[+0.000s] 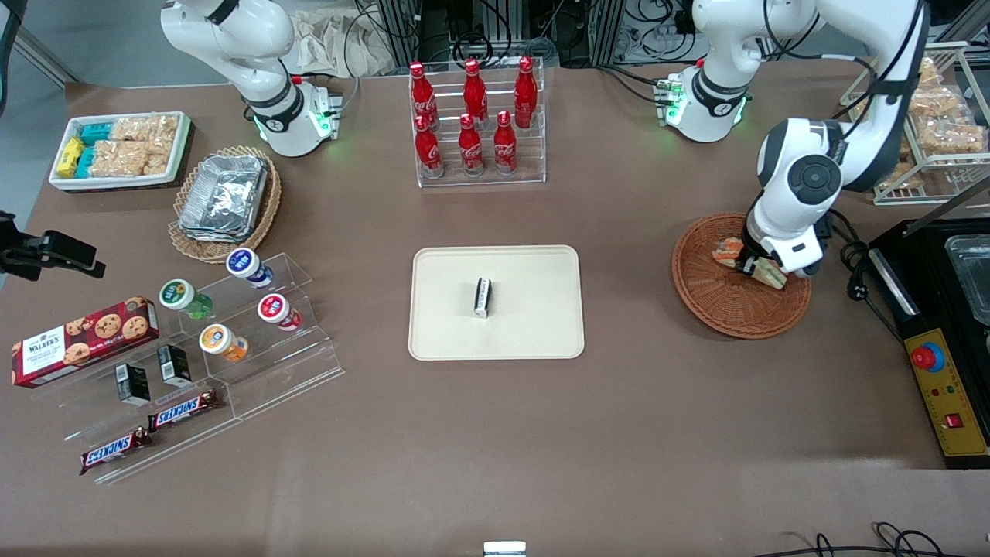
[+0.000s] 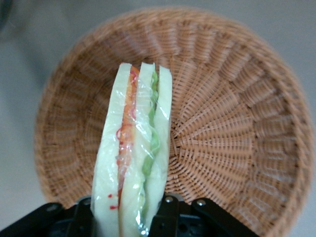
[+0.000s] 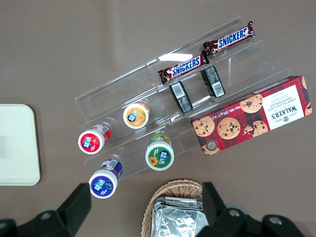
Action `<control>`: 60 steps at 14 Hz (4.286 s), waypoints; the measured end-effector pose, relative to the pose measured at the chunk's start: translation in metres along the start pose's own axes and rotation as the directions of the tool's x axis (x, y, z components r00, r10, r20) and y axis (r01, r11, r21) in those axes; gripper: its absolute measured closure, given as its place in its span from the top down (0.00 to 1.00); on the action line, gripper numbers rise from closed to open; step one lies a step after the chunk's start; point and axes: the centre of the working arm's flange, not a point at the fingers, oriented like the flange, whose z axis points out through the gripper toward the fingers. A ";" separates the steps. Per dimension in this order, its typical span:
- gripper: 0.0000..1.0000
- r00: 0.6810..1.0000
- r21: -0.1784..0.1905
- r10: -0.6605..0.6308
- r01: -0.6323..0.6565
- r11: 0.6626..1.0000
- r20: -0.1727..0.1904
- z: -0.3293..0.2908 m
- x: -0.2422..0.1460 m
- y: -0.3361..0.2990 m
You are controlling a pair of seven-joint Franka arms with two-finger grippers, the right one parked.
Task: Place sandwich from basket to tray
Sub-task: 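Lift the sandwich and carry it toward the white tray, then lower the sandwich onto the white tray beside the black box, then open the left gripper and raise it away from the tray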
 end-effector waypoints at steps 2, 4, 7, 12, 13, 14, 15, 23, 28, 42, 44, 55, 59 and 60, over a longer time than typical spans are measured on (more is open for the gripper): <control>0.25 0.998 0.016 0.054 -0.054 0.998 -0.019 -0.054 0.000 0.013; 0.25 0.991 0.009 0.132 -0.132 0.991 -0.010 -0.117 -0.010 0.031; 0.25 0.953 -0.042 0.300 -0.298 0.954 0.037 -0.213 -0.023 0.046; 0.25 0.822 -0.190 0.570 -0.562 0.805 -0.017 -0.299 -0.092 0.074; 0.25 0.789 -0.206 0.614 -0.606 0.769 -0.028 -0.296 -0.119 0.088; 0.25 0.730 -0.237 0.682 -0.670 0.704 -0.041 -0.276 -0.169 0.116; 0.25 0.700 -0.243 0.713 -0.699 0.673 -0.038 -0.258 -0.194 0.131; 0.25 0.559 -0.216 0.829 -0.809 0.547 0.006 -0.060 -0.293 0.216; 0.25 0.548 -0.176 0.836 -0.821 0.543 0.024 -0.017 -0.311 0.219; 1.00 0.690 -0.168 0.721 -0.719 0.675 -0.058 -0.160 -0.265 0.201; 1.00 0.732 -0.142 0.676 -0.681 0.719 -0.085 -0.224 -0.222 0.176; 1.00 0.514 -0.123 0.851 -0.857 0.501 -0.112 -0.325 0.013 -0.013; 1.00 0.354 -0.115 0.931 -0.932 0.343 -0.092 -0.300 0.054 -0.039; 1.00 0.332 -0.117 0.939 -0.940 0.320 -0.095 -0.299 0.065 -0.043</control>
